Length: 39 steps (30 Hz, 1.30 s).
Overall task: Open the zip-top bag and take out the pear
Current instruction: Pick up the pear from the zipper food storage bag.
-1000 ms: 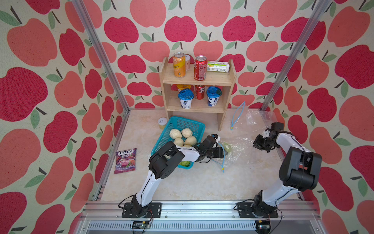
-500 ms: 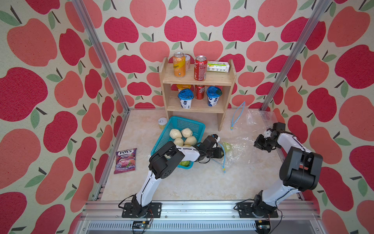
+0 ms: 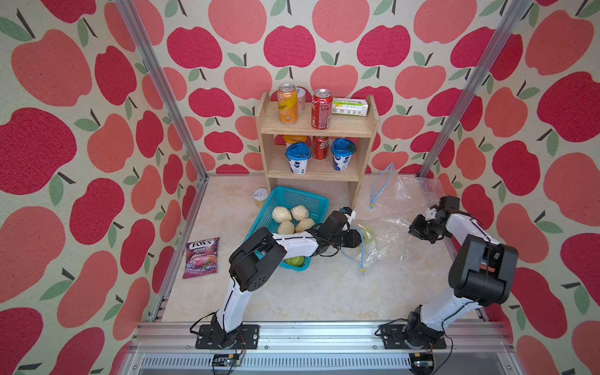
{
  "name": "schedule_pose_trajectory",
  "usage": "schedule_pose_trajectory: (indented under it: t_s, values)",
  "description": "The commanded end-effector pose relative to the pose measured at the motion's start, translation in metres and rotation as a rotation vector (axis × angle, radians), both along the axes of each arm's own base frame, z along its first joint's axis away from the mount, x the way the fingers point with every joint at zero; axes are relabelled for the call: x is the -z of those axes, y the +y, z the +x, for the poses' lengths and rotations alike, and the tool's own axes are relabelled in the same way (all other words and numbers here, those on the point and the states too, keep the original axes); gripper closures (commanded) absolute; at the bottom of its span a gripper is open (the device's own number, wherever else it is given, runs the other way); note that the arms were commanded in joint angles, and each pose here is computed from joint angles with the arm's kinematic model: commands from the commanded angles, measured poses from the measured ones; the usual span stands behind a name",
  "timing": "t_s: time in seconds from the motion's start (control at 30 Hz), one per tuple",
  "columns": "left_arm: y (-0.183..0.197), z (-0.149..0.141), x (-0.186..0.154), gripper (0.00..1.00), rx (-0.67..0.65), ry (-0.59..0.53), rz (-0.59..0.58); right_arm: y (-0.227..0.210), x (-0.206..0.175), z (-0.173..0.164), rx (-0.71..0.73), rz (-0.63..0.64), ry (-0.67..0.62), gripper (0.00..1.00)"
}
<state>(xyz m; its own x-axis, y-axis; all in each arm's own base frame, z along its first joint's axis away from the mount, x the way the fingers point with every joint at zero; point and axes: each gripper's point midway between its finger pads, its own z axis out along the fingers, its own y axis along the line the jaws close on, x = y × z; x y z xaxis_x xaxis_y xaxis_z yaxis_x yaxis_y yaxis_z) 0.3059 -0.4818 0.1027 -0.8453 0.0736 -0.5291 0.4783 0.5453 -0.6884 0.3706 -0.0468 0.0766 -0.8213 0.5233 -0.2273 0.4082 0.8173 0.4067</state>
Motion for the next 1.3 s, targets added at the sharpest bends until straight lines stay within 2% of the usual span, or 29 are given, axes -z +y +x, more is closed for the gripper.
schedule_pose_trajectory:
  t_s: [0.0,0.1,0.17,0.23,0.3,0.43,0.5,0.57,0.7,0.83,1.0,1.13,1.27]
  values:
    - [0.001,-0.011,-0.018,0.81,0.014,0.022,0.033,-0.002,0.003,0.004,0.018,0.018,0.003,1.00]
    - [0.007,-0.015,-0.013,0.78,0.002,0.033,0.052,-0.001,0.002,0.007,0.023,0.026,-0.004,1.00]
    - [0.008,-0.016,-0.007,0.62,-0.005,0.051,0.067,-0.001,0.002,0.008,0.025,0.034,-0.008,1.00]
    - [0.009,-0.015,0.000,0.52,-0.011,0.063,0.079,0.000,0.002,0.007,0.026,0.036,-0.008,1.00]
    - [0.010,-0.017,0.004,0.50,-0.011,0.068,0.094,0.000,0.002,0.006,0.023,0.036,-0.006,1.00]
    - [0.015,-0.022,0.009,0.58,-0.007,0.047,0.131,0.000,0.000,0.007,0.017,0.031,-0.009,1.00]
    - [0.017,-0.023,0.015,0.57,-0.020,0.044,0.159,0.000,0.000,0.007,0.018,0.035,-0.011,1.00]
    - [0.018,-0.021,0.021,0.52,-0.030,0.036,0.187,0.001,-0.001,0.008,0.022,0.041,-0.014,1.00]
    - [0.018,-0.016,0.037,0.35,-0.041,-0.030,0.280,0.002,-0.002,0.008,0.022,0.048,-0.020,1.00]
    - [0.013,-0.013,0.043,0.26,-0.042,-0.101,0.323,0.003,-0.002,0.008,0.020,0.053,-0.022,1.00]
    - [0.007,-0.005,0.056,0.25,-0.042,-0.126,0.364,0.004,-0.005,0.009,0.016,0.060,-0.032,1.00]
    - [0.007,0.004,0.068,0.32,-0.068,-0.161,0.392,0.005,-0.009,0.010,0.013,0.064,-0.036,1.00]
    - [0.006,0.012,0.078,0.33,-0.083,-0.178,0.414,0.005,-0.012,0.011,0.009,0.062,-0.044,1.00]
